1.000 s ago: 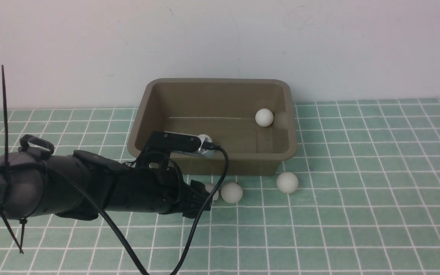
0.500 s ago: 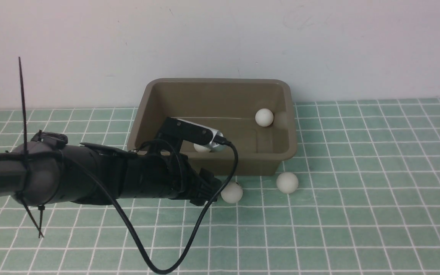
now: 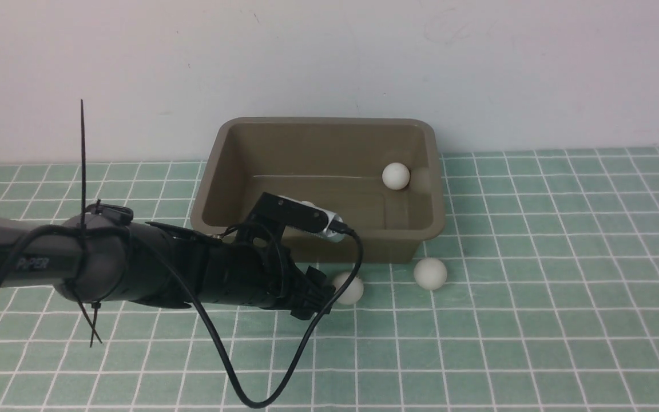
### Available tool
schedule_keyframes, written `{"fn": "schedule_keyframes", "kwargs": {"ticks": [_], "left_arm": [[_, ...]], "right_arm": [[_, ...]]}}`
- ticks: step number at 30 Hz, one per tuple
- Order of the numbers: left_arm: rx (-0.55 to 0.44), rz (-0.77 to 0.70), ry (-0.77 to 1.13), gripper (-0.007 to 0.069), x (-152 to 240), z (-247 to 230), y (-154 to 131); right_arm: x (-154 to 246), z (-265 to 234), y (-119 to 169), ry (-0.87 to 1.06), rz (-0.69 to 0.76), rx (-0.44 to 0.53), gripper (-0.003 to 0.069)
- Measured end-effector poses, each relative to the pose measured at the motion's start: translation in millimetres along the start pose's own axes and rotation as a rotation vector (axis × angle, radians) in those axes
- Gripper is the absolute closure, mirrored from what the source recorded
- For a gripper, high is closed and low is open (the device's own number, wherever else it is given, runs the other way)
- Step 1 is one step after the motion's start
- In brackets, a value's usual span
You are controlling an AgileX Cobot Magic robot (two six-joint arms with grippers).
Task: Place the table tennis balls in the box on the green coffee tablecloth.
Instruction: 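Reach for and grasp a ping pong ball on the table beside the basket, then drop the ball into the bin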
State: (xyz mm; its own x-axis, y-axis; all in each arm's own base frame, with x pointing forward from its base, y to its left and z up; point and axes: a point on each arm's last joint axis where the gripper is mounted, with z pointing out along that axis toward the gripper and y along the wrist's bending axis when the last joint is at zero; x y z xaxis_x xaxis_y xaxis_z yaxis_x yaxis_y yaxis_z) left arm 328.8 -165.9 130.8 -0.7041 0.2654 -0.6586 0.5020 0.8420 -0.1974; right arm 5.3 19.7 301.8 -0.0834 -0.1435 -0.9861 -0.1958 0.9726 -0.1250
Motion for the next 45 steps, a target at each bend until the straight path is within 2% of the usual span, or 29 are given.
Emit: {"fn": "schedule_keyframes", "kwargs": {"ticks": [3, 6, 12, 15, 18, 21, 25, 29, 34, 39, 41, 45], "left_arm": [[-0.001, 0.004, 0.002, 0.0192, 0, 3, 1], [-0.002, 0.003, 0.008, 0.0274, 1, 5, 1], [0.021, 0.010, -0.021, 0.0272, -3, -8, -4], [0.103, -0.001, -0.073, 0.0272, -9, -32, -17], [0.246, -0.022, -0.132, 0.0272, -17, -61, -36], [0.387, 0.031, -0.198, 0.0272, -28, -84, -53], [0.424, 0.123, -0.251, 0.0272, -37, -92, -58], [0.380, 0.268, -0.318, 0.0272, -52, -94, -57], [0.187, 0.425, -0.359, 0.0272, -76, -81, -42], [0.009, 0.459, -0.338, 0.0272, -95, -56, -19], [-0.034, 0.447, -0.327, 0.0272, -103, -39, -3], [-0.052, 0.390, -0.324, 0.0270, -111, -20, 21]], "right_arm": [[0, 0, 0, -0.001, -0.001, 0.000, 0.0270], [0, 0, 0, -0.001, -0.001, 0.000, 0.0270], [0, 0, 0, -0.001, -0.001, 0.000, 0.0270], [0, 0, 0, 0.000, -0.003, 0.002, 0.0270], [0, 0, 0, 0.001, -0.007, 0.005, 0.0270], [0, 0, -1, 0.003, -0.011, 0.009, 0.0270], [0, 0, -1, 0.005, -0.017, 0.013, 0.0270], [0, 0, -2, 0.005, -0.021, 0.017, 0.0270], [0, 0, -2, 0.005, -0.022, 0.017, 0.0270], [0, 0, -2, 0.006, -0.022, 0.017, 0.0270], [1, 0, -2, 0.006, -0.024, 0.019, 0.0270], [1, 0, -2, 0.008, -0.024, 0.018, 0.0270]]}}
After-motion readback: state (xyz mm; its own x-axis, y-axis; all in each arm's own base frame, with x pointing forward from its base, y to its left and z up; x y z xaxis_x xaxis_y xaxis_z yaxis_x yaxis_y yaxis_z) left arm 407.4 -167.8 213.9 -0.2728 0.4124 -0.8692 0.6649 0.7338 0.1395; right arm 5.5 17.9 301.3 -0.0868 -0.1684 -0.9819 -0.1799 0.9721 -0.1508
